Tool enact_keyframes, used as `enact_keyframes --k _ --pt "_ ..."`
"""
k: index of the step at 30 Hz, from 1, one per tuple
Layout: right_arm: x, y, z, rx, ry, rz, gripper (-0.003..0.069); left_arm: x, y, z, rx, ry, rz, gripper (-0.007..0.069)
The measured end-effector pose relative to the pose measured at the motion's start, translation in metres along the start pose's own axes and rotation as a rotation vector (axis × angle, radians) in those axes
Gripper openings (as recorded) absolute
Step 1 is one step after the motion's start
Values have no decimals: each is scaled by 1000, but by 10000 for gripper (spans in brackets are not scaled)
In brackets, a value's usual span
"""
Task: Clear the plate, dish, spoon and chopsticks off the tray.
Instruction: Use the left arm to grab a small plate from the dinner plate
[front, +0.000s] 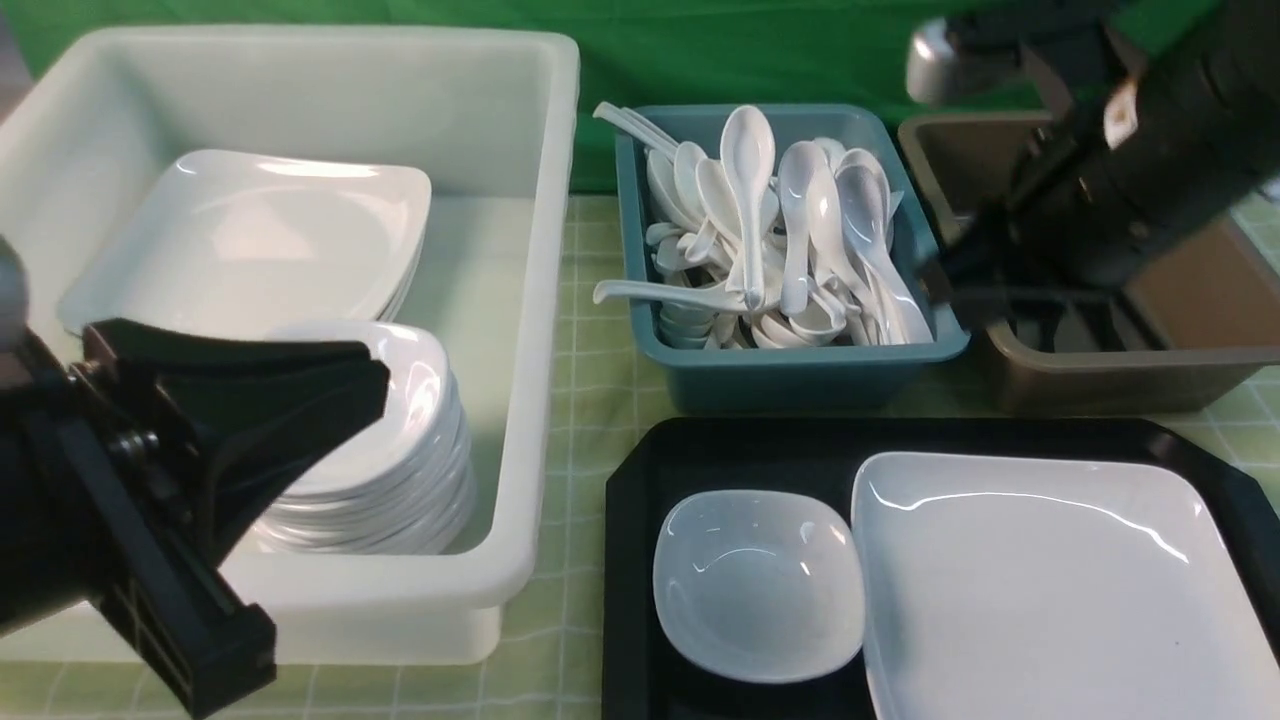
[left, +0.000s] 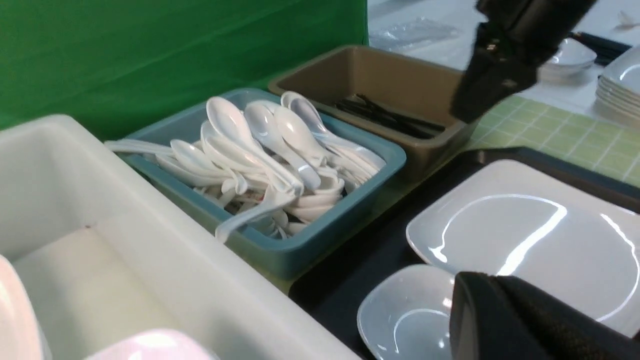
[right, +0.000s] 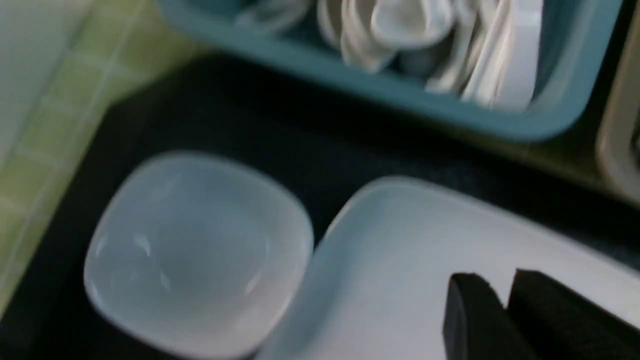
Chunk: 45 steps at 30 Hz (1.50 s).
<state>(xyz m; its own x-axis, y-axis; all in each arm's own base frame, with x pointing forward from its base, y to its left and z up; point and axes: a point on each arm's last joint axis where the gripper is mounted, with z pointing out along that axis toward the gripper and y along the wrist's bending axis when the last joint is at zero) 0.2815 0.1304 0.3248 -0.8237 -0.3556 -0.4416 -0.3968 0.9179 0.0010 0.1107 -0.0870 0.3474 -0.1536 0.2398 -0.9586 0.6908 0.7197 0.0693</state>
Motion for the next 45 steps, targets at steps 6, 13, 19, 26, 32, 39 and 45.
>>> enact_keyframes --k 6,13,19,26,32,39,45 --pt "86 18 -11 39 104 -46 162 11 -7 25 118 167 47 27" --pt "145 14 -47 24 -2 17 167 20 -45 96 350 426 183 27" --pt "168 6 -87 -10 -190 43 173 44 -82 178 412 627 277 89" --pt "185 0 -109 -18 -310 49 177 80 -98 250 421 752 414 355" --pt "190 -2 -114 -15 -335 48 181 106 -100 279 408 761 484 464" --pt "190 -2 -114 -10 -333 39 190 113 -100 285 398 758 519 218" --pt "190 -2 -114 -7 -332 22 198 94 -97 277 368 732 482 114"
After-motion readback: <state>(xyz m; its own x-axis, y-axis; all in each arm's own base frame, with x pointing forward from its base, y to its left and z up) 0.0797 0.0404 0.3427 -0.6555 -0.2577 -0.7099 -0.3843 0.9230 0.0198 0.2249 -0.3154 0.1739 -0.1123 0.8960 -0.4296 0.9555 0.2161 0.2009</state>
